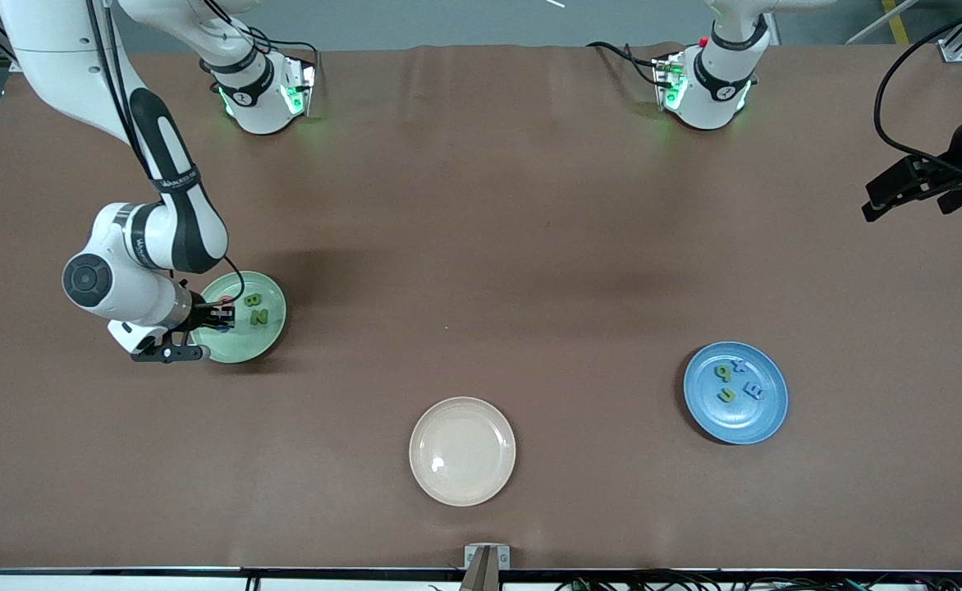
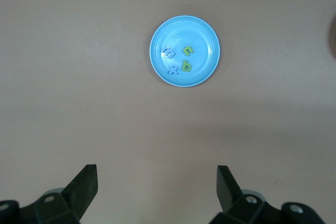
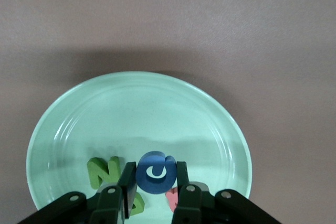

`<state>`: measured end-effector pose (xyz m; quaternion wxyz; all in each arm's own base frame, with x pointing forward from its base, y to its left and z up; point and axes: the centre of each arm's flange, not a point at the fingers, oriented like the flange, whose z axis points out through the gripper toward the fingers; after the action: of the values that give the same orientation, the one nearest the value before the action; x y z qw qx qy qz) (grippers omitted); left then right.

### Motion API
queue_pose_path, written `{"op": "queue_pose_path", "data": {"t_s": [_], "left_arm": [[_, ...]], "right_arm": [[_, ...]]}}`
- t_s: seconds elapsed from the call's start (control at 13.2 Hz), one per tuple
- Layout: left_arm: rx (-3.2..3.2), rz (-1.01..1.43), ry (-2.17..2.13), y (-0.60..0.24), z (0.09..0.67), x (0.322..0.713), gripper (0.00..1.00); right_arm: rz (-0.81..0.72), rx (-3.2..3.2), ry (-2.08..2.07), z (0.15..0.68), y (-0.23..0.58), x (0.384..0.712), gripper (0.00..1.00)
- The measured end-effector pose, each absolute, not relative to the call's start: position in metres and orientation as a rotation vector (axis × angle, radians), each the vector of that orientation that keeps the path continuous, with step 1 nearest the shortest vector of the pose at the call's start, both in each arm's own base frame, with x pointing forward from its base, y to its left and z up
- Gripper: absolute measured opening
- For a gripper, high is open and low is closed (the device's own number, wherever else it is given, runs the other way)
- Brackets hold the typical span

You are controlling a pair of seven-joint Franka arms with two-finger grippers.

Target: Sort upper and lower case letters into plates

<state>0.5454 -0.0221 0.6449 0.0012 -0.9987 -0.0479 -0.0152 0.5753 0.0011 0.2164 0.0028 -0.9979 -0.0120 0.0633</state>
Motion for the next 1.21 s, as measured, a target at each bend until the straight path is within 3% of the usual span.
{"op": "queue_pose_path", "data": {"t_s": [0.3, 0.38, 0.76, 0.99, 1.21], "left_arm": [[-3.135, -0.048, -0.150, -0.022, 0.645, 0.545, 1.00], [-3.135, -0.047, -0.150, -0.022, 0.645, 0.545, 1.00], [-3.135, -0.047, -0.153, -0.021, 0.645, 0.545, 1.00], [-3.135, -0.047, -0.153, -0.021, 0.645, 0.545, 1.00], [-3.135, -0.044, -0.153, -0.021, 0.645, 0.545, 1.00]], "right_arm": [[0.217, -3.128, -0.046, 0.208, 0.005, 0.572, 0.35], [0.217, -3.129, -0.047, 0.206, 0.005, 0.572, 0.41], [0.215, -3.126, -0.051, 0.212, 0.007, 0.579, 0.97], [0.281, -3.100, -0.052, 0.263, 0.008, 0.599, 1.00], [0.331, -3.072, 0.007, 0.362, -0.021, 0.615, 1.00]]}}
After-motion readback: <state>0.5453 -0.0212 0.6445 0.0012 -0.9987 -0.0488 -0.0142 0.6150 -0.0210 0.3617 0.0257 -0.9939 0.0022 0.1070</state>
